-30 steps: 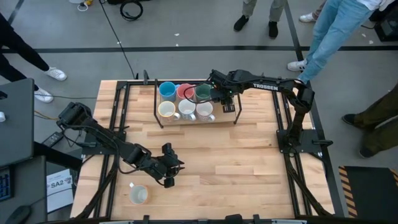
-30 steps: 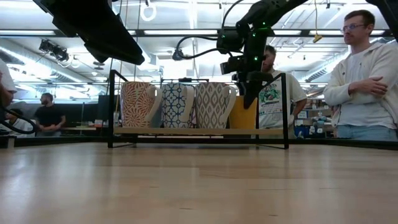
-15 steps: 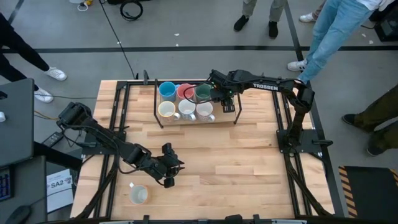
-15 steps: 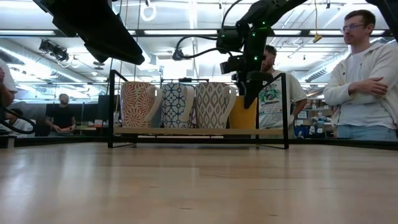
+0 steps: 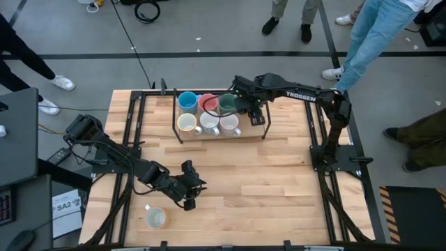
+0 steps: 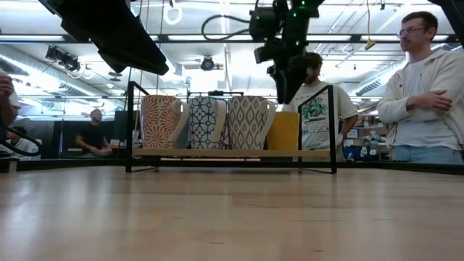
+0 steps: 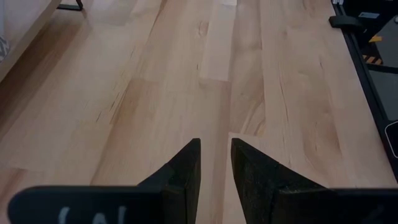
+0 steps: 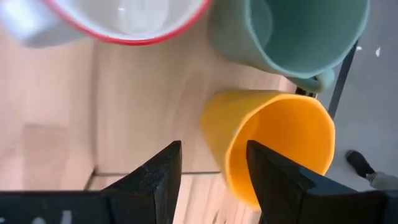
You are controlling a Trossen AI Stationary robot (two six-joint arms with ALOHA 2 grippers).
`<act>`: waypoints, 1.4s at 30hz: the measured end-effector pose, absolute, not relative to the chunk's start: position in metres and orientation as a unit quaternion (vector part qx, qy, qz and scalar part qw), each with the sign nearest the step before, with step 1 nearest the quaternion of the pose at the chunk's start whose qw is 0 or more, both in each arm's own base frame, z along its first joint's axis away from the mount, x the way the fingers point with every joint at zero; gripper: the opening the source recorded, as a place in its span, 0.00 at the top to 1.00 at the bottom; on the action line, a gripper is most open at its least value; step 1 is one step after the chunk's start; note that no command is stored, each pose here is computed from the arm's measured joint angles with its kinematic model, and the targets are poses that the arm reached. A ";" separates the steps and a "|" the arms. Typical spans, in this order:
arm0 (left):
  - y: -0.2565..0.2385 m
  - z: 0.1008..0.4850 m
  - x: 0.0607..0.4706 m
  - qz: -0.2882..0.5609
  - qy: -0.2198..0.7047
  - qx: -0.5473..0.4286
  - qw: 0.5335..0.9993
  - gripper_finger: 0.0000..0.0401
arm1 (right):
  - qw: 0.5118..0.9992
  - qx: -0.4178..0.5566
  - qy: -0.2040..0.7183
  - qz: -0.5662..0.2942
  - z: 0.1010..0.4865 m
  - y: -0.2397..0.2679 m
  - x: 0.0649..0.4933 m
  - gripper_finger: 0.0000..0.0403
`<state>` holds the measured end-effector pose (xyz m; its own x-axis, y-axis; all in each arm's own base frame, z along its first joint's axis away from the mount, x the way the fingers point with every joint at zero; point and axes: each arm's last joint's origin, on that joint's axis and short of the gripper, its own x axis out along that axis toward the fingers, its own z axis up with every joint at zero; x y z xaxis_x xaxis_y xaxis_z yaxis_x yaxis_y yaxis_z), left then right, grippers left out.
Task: Place coffee mugs
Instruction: Put the yellow patterned mug on the shelf
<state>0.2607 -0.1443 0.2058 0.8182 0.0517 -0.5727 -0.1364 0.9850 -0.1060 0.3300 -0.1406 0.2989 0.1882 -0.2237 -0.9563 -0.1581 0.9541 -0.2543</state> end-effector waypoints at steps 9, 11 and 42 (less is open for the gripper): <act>-0.146 0.206 0.261 0.018 0.305 -0.085 0.948 0.76 | 0.754 -0.126 0.644 -0.016 0.322 -0.103 0.334 0.54; -0.148 0.207 0.262 0.000 0.305 -0.096 0.947 0.76 | 0.754 -0.123 0.645 -0.013 0.322 -0.093 0.337 0.54; -0.183 0.296 0.221 -0.113 0.585 -0.097 0.797 0.76 | 0.841 -0.100 0.526 0.072 0.329 0.081 0.362 0.54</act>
